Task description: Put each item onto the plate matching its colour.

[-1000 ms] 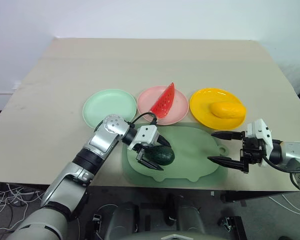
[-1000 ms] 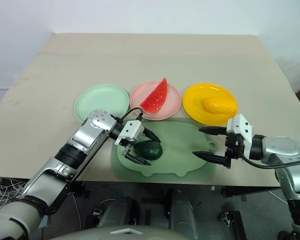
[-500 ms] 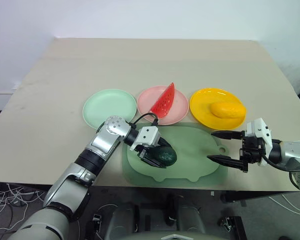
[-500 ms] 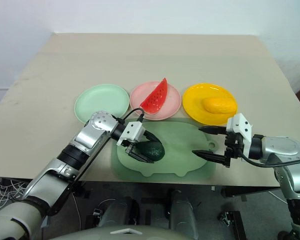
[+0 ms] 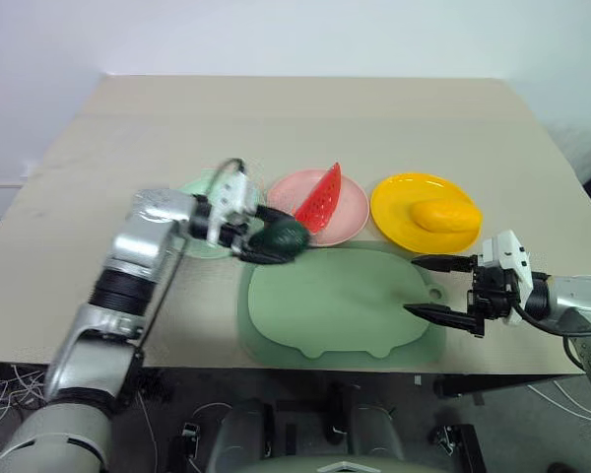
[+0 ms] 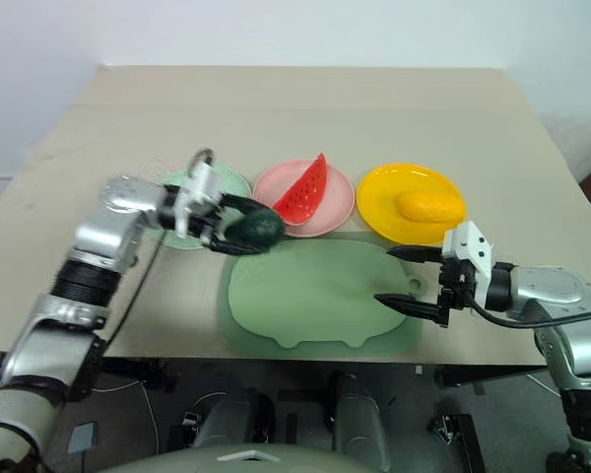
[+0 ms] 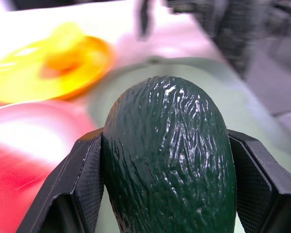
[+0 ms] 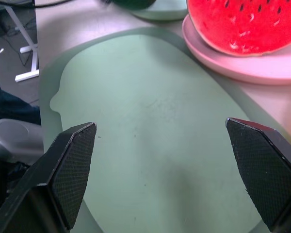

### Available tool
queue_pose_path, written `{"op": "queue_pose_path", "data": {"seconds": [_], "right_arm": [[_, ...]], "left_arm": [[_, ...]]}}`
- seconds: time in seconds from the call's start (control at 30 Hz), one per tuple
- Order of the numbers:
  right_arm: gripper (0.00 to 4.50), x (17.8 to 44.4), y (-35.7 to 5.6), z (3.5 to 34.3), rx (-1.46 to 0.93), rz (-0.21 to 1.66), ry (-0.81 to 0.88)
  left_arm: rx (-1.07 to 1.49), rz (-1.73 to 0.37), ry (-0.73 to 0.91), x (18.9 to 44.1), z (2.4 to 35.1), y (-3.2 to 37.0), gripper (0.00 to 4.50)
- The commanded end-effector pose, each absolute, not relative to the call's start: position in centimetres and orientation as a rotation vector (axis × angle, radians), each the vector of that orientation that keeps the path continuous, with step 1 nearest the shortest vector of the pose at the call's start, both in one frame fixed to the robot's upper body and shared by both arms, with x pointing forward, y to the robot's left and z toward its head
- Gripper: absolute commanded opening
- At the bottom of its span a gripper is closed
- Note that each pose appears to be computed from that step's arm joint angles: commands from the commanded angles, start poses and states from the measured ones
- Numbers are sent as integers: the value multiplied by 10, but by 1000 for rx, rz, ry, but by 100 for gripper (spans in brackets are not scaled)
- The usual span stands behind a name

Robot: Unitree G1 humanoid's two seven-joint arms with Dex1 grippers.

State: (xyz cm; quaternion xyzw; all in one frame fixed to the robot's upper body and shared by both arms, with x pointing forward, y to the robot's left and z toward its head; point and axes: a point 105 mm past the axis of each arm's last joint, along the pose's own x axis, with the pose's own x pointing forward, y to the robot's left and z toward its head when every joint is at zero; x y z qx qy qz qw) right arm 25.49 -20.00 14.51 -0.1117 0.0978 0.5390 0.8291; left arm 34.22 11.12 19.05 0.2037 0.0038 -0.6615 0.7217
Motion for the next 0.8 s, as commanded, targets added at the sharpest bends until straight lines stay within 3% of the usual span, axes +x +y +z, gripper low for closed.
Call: {"op": "queue_pose_path", "data": {"seconds": [0.03, 0.2, 0.5, 0.63, 0.8], "right_arm": [[450, 258, -195, 153, -243, 1159, 165], [450, 261, -193, 155, -244, 1165, 154], [450, 261, -192, 157, -251, 1168, 142], [450, 261, -193, 157, -253, 1164, 141], [450, 259, -193, 156, -251, 1164, 141]], "left_arm": [[425, -1263, -29, 366, 213, 145, 310], [409, -925, 17, 406, 201, 195, 310], [488, -786, 134, 421, 152, 208, 310], [492, -788, 134, 421, 150, 207, 438], [466, -809, 66, 419, 164, 207, 448]]}}
